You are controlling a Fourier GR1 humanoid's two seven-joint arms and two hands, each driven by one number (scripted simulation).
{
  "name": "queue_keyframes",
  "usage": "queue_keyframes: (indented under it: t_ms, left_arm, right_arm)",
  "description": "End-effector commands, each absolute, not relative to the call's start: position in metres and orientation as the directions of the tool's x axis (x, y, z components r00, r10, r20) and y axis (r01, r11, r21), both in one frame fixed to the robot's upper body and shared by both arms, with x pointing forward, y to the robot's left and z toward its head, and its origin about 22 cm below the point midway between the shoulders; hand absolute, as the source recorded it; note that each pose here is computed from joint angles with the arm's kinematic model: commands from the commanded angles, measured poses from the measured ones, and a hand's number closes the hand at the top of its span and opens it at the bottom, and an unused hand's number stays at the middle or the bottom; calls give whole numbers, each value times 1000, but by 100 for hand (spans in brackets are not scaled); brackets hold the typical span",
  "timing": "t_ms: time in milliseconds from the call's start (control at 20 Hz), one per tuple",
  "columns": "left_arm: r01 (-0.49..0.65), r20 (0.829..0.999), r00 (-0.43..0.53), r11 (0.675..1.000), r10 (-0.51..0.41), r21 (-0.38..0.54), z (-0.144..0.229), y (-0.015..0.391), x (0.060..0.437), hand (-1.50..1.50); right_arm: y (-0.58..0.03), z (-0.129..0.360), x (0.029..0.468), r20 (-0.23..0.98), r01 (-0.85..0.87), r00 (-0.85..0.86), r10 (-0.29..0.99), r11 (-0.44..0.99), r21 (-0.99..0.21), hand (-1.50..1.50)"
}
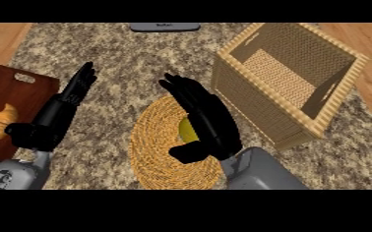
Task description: Pick the lemon from the placemat and place it in the basket
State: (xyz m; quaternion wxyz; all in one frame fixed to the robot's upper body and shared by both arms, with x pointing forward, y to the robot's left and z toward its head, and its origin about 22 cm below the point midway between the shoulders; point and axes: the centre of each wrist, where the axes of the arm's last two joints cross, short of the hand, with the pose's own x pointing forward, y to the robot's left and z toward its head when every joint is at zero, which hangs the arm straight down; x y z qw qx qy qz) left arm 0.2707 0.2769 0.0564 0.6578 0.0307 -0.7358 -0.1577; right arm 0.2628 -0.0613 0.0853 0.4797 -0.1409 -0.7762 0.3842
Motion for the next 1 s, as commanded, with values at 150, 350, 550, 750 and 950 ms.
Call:
queue_keyframes:
  t_ms: [150, 350, 550, 750, 950]
  left_arm:
    - [171, 956, -141, 945, -256, 279, 57, 273, 271, 0]
    - [186, 963, -136, 949, -232, 255, 53, 261, 269, 0]
    - [182, 959, -150, 947, -241, 266, 50, 267, 270, 0]
    - [182, 955, -166, 945, -245, 273, 49, 268, 271, 0]
    - [182, 956, -151, 943, -252, 277, 42, 258, 279, 0]
  right_arm:
    - [-63, 131, 259, 348, -263, -414, 841, 256, -930, -150]
    - [-68, 175, 244, 361, -393, -399, 843, 199, -898, -150]
    - [-87, 222, 240, 358, -429, -392, 847, 175, -886, -150]
    - [-114, 221, 229, 394, -457, -326, 859, 221, -861, -150]
    - [-120, 226, 216, 400, -433, -336, 853, 237, -870, -150]
